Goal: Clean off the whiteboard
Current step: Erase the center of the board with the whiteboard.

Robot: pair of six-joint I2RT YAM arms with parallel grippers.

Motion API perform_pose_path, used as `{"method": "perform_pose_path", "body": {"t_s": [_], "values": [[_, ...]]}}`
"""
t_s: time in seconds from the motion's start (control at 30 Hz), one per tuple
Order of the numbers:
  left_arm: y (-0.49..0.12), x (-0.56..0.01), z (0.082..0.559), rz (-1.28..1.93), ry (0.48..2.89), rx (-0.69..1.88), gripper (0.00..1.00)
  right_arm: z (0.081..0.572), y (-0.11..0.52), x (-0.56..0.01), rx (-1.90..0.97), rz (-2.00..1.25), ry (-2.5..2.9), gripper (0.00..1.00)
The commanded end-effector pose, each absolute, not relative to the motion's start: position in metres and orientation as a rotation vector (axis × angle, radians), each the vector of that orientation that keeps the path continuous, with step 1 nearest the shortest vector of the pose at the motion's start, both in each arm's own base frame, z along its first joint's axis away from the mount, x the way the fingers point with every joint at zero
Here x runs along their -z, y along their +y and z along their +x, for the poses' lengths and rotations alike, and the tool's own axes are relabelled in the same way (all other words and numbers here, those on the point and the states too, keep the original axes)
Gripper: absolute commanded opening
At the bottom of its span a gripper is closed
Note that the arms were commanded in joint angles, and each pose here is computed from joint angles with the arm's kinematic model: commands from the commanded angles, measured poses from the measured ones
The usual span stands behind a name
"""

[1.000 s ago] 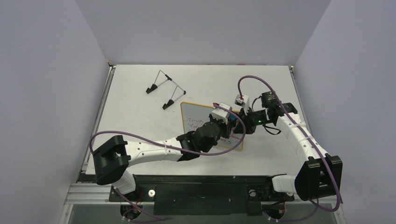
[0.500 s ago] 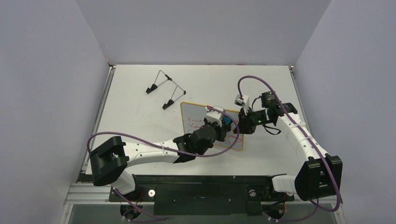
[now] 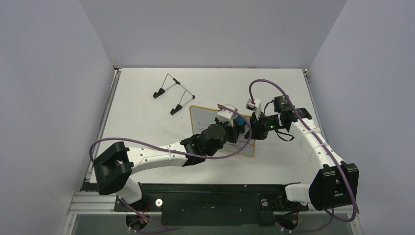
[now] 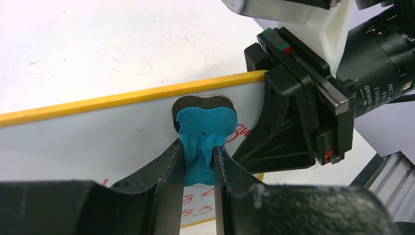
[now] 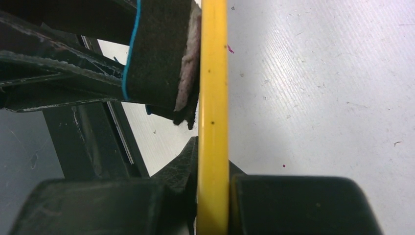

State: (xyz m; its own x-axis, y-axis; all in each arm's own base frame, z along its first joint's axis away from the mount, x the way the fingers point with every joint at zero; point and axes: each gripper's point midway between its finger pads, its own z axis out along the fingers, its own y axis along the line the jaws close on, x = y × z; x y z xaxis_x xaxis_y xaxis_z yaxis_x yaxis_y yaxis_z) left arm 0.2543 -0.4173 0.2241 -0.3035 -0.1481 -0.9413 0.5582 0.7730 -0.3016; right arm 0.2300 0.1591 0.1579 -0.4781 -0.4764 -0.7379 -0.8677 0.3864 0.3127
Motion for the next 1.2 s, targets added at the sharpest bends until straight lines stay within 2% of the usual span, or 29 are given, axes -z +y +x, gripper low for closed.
{"method": "perform_pose_path", "body": {"t_s": [0.0, 0.27, 0.5, 0.67, 0.87, 1.07, 1.17], "values": [[-0.392, -0.233, 0.285, 0.208, 1.732, 0.624, 0.0, 0.214, 0.158, -0.156, -0.959, -1.198, 2.13, 0.0], [-0.422, -0.209, 0.243, 0.333, 1.786, 0.743, 0.0, 0.214, 0.158, -0.155, -0.964, -1.198, 2.135, 0.0], [-0.458, -0.244, 0.237, 0.375, 1.714, 0.835, 0.0, 0.214, 0.158, -0.155, -0.959, -1.197, 2.135, 0.0], [-0.437, -0.252, 0.261, 0.271, 1.709, 0.71, 0.0, 0.213, 0.158, -0.156, -0.959, -1.199, 2.132, 0.0], [-0.386, -0.233, 0.292, 0.153, 1.752, 0.591, 0.0, 0.214, 0.158, -0.157, -0.96, -1.199, 2.128, 0.0], [-0.367, -0.209, 0.289, 0.154, 1.8, 0.566, 0.0, 0.214, 0.158, -0.156, -0.961, -1.198, 2.132, 0.0], [-0.38, -0.202, 0.275, 0.217, 1.808, 0.658, 0.0, 0.214, 0.158, -0.155, -0.963, -1.198, 2.134, 0.0]]}}
